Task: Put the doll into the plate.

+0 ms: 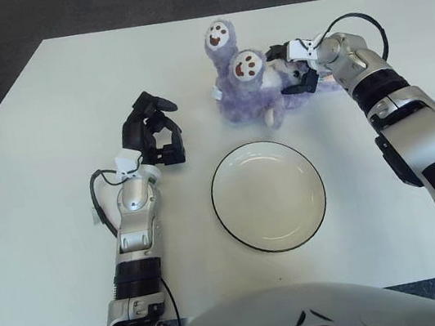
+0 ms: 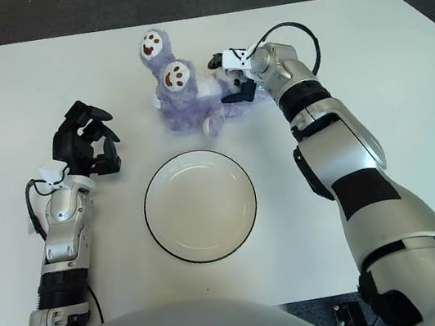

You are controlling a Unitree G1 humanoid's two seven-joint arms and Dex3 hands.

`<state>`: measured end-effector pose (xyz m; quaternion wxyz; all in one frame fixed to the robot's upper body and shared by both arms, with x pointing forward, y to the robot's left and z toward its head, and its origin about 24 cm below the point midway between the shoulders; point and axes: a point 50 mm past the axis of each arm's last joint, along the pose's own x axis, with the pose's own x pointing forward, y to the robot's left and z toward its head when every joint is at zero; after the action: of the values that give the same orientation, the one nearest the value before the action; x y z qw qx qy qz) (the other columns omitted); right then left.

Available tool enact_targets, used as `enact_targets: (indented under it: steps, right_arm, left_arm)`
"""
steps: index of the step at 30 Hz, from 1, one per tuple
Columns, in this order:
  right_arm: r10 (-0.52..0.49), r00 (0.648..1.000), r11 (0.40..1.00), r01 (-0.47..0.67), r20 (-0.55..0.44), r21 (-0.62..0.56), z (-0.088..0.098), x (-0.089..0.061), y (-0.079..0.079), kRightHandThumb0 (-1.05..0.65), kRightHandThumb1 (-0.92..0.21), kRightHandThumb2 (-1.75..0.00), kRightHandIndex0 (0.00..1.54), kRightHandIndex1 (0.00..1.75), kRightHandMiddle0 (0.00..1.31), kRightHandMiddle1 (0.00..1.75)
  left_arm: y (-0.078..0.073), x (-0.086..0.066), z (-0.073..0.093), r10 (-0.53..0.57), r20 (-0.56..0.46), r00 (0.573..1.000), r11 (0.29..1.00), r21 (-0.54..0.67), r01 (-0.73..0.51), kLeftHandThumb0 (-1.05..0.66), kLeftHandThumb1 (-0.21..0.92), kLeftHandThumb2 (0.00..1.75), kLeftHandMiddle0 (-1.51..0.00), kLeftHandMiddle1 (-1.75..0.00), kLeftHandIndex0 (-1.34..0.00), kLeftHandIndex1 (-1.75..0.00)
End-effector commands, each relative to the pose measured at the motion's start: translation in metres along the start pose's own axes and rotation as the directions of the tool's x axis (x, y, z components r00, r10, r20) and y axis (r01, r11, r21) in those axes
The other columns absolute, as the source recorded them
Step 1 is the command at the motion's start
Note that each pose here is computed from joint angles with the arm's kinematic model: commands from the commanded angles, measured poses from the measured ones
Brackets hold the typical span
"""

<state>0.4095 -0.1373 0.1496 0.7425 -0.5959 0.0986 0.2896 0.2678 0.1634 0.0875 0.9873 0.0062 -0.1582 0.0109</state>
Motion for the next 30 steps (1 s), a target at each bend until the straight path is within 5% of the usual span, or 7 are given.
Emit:
enact_targets:
  steps: [1,9,12,21,26,30]
  right_arm:
    - [0.01,1.0,0.994,-0.012,-0.023,-0.106,-0.004,-0.003,0.001,-0.09,0.0,-1.27,0.02,0.1,0.0,0.09]
    - [-0.02,1.0,0.956,0.02,0.002,-0.292,-0.002,-0.006,0.001,-0.7,-0.33,-0.85,0.07,0.13,0.0,0.0]
    - [-0.027,1.0,0.949,0.029,0.01,-0.314,-0.002,-0.007,0.001,-0.78,-0.4,-0.76,0.08,0.14,0.0,0.0]
    - [-0.019,0.999,0.954,0.028,0.033,-0.299,-0.002,-0.006,0.009,-0.86,-0.47,-0.69,0.13,0.18,0.0,0.0]
    - [0.082,0.996,0.99,-0.078,0.027,-0.12,-0.003,-0.006,0.011,-0.56,-0.26,-0.92,0.13,0.21,0.0,0.0]
    - [0.139,0.99,0.99,-0.138,0.027,-0.032,-0.003,-0.006,0.011,-0.45,-0.21,-1.0,0.11,0.2,0.0,0.0]
  left_arm:
    - [0.003,-0.006,-0.009,0.01,-0.04,0.999,1.0,-0.007,-0.01,-0.01,0.09,1.5,-0.79,-1.75,-0.69,-1.5]
    - [0.003,-0.006,-0.008,0.013,-0.04,0.999,1.0,-0.007,-0.014,-0.02,0.11,1.47,-0.78,-1.75,-0.69,-1.46]
    - [0.004,-0.006,-0.007,0.018,-0.042,0.999,1.0,-0.009,-0.019,-0.02,0.11,1.47,-0.78,-1.75,-0.69,-1.46]
    - [0.003,-0.006,-0.006,0.024,-0.049,0.999,1.0,0.002,-0.024,-0.02,0.12,1.46,-0.77,-1.75,-0.69,-1.44]
    - [0.004,-0.007,-0.006,0.022,-0.05,0.999,1.0,0.004,-0.022,-0.02,0.12,1.45,-0.77,-1.75,-0.7,-1.43]
    - [0.003,-0.007,-0.005,0.026,-0.052,0.998,1.0,0.005,-0.026,-0.02,0.13,1.44,-0.76,-1.75,-0.7,-1.43]
